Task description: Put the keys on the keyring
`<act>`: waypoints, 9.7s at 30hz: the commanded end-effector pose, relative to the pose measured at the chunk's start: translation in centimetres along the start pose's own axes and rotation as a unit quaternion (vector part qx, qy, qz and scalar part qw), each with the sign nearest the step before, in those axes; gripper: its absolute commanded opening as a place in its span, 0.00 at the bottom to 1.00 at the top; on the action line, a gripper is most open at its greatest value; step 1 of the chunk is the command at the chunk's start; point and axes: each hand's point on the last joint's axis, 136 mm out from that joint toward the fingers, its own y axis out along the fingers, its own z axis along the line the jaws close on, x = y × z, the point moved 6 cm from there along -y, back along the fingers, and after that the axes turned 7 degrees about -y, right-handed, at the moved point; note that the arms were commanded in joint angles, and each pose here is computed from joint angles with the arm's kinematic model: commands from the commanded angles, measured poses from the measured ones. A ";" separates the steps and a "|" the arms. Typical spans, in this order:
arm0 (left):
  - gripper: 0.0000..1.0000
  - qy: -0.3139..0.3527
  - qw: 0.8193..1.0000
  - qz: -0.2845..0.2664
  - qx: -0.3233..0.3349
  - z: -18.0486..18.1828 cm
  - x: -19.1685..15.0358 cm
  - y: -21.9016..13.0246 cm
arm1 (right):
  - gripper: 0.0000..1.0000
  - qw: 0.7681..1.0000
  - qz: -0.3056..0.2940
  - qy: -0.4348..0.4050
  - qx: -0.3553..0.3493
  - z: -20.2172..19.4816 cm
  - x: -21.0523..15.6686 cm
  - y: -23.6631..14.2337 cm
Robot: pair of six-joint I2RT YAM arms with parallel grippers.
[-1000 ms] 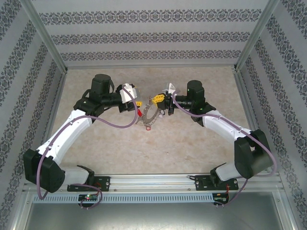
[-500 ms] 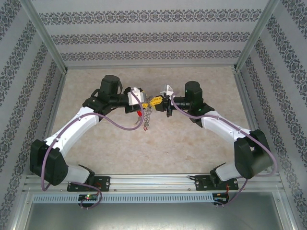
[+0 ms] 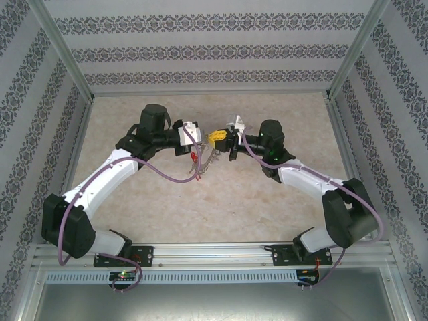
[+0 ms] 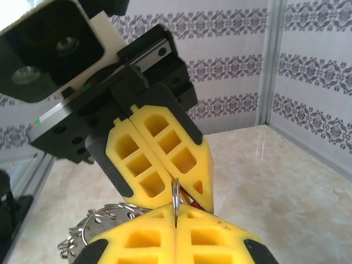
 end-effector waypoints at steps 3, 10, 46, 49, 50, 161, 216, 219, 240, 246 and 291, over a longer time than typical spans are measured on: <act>0.05 -0.029 0.999 -0.035 -0.016 -1.2 0.6 -0.2 | 0.00 0.989 -0.125 -0.030 -0.078 -0.9 4.4 0.0; 0.33 -0.077 0.993 -0.088 -0.017 -1.3 1.5 -0.9 | 0.00 0.986 -0.144 -0.017 -0.089 -1.4 4.0 0.4; 0.39 0.049 0.998 -0.013 0.043 2.4 0.5 -4.1 | 0.00 0.994 -0.100 -0.037 0.029 -0.1 2.8 2.5; 0.38 0.071 0.997 0.005 0.035 2.0 0.1 -3.7 | 0.00 0.994 -0.098 -0.035 0.040 0.2 2.7 2.7; 0.37 0.075 0.997 0.009 0.031 2.0 0.0 -3.6 | 0.00 0.994 -0.097 -0.035 0.044 0.3 2.8 2.8; 0.09 -0.151 0.984 -0.052 -0.077 -0.2 -1.9 -5.4 | 0.00 0.992 -0.064 -0.078 0.077 1.8 -0.5 5.5; 0.00 -0.052 0.988 0.064 -0.131 -3.6 -3.4 -2.5 | 0.19 0.971 0.158 -0.103 0.147 3.1 -4.6 3.7; 0.00 -0.052 0.988 0.063 -0.131 -3.6 -3.3 -2.6 | 0.21 0.971 0.163 -0.104 0.143 3.0 -4.7 3.8; 0.00 -0.059 0.987 0.041 -0.142 -3.7 -2.7 -2.5 | 0.00 0.972 0.158 -0.094 0.148 3.3 -4.4 4.6; 0.02 -0.073 0.991 0.021 -0.114 -2.7 -1.7 -3.6 | 0.00 0.979 0.124 -0.071 0.143 2.7 -2.6 4.2; 0.36 -0.115 0.985 -0.055 0.120 0.5 -2.7 -8.4 | 0.00 0.993 -0.065 -0.032 0.091 2.2 4.6 6.0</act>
